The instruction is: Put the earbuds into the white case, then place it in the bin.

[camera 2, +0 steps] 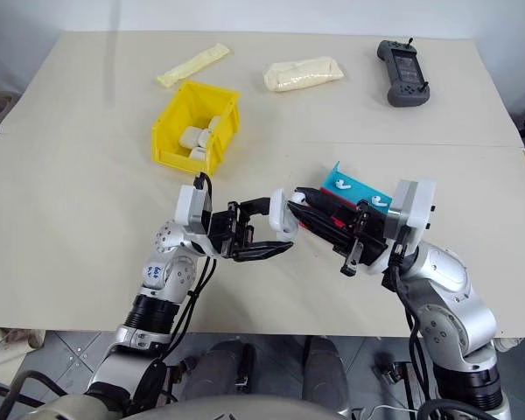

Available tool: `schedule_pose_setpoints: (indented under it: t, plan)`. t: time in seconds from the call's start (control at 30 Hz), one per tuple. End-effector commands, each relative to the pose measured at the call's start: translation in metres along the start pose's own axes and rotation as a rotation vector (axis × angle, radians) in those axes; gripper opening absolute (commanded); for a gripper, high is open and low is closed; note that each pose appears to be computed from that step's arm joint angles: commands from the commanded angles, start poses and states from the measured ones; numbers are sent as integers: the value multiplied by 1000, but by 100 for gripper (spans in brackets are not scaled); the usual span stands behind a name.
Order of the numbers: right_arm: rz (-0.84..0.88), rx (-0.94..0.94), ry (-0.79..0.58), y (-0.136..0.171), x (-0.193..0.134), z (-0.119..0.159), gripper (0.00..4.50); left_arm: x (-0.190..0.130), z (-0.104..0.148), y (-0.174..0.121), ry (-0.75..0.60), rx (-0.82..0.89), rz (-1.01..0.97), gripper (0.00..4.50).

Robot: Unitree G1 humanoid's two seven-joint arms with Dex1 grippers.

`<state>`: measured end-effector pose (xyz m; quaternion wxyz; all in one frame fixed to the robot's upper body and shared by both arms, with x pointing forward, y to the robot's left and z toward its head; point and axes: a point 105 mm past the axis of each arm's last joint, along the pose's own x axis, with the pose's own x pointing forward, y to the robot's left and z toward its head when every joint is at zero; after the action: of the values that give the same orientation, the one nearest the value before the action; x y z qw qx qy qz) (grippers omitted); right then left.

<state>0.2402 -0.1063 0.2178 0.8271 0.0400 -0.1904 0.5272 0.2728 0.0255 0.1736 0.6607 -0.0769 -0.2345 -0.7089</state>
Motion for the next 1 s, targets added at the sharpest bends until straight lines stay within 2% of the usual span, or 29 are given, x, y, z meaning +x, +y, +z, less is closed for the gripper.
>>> schedule_pose_setpoints:
  t: [0.03,0.47,0.9,0.97,1.0]
  plan:
    - [8,-19,-23,-1,4,3,50,4,19,2,-51,68,-7,275]
    - [33,5,-16,0,20,-6,50,4,18,0,-43,61,-19,275]
    - [44,129,107,1,9,-22,50,5,23,8,-68,86,16,275]
    - [57,148,105,2,9,-19,121,5,23,8,-68,87,15,275]
    - [64,153,104,2,9,-18,136,6,23,8,-68,87,15,275]
